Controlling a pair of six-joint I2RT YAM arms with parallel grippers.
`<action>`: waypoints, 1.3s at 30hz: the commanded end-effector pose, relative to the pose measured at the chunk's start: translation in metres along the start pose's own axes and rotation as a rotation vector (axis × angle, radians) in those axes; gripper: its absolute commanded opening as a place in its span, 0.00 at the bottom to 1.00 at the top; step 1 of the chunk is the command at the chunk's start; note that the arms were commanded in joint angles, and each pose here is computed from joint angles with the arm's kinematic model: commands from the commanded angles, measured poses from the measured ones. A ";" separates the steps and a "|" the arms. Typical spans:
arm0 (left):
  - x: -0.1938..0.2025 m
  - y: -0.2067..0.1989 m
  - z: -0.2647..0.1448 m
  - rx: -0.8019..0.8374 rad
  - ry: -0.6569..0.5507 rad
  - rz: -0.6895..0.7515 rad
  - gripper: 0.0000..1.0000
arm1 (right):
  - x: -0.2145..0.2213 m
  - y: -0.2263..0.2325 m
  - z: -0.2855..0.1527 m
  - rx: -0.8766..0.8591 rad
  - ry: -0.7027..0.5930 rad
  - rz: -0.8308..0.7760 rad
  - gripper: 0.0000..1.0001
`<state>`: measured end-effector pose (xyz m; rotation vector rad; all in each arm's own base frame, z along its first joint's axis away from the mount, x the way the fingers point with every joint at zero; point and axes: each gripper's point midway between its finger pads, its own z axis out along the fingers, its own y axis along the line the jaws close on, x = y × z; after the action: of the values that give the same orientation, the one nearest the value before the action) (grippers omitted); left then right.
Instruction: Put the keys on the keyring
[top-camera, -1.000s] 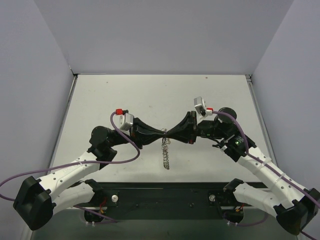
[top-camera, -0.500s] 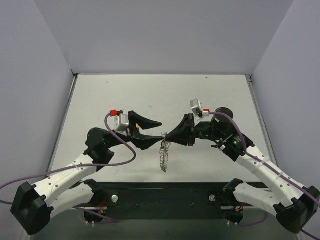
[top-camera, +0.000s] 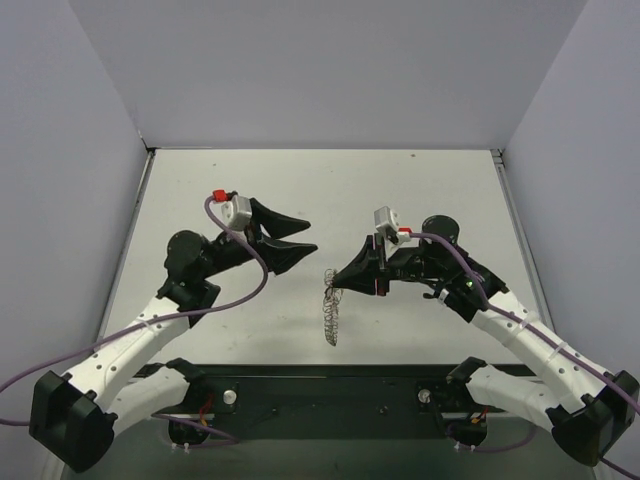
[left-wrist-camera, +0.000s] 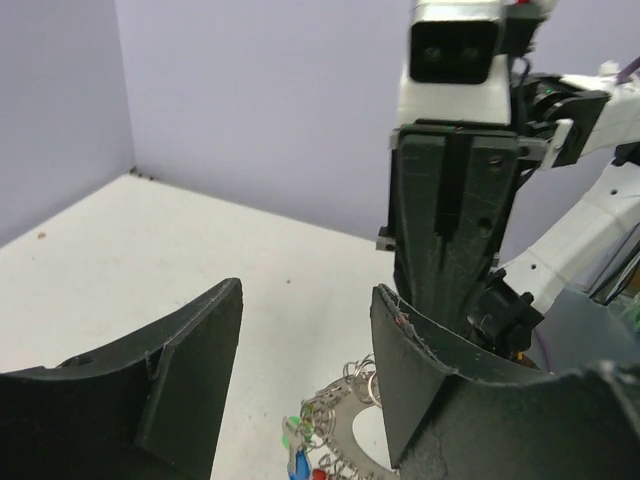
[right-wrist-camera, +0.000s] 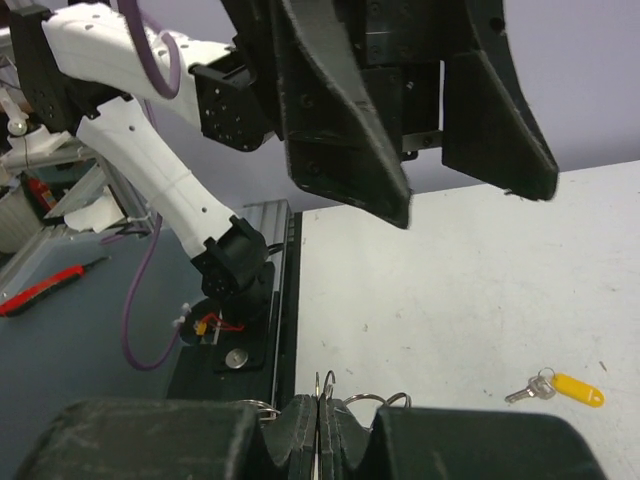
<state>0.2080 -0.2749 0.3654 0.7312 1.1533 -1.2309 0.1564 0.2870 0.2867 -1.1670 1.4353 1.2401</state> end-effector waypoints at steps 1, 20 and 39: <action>0.013 0.026 0.001 -0.101 0.097 -0.057 0.63 | -0.016 0.012 -0.001 -0.081 -0.064 -0.216 0.00; 0.177 0.200 -0.131 -1.000 0.557 -0.655 0.47 | -0.014 -0.011 -0.006 0.093 -0.011 -0.146 0.00; 0.263 0.235 -0.165 -1.130 0.721 -0.746 0.41 | -0.012 -0.007 -0.007 0.077 0.007 -0.135 0.00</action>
<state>0.3520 -0.1562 0.0309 -0.2105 2.5789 -0.6459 0.1670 0.2741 0.2569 -1.1668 1.5457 1.0849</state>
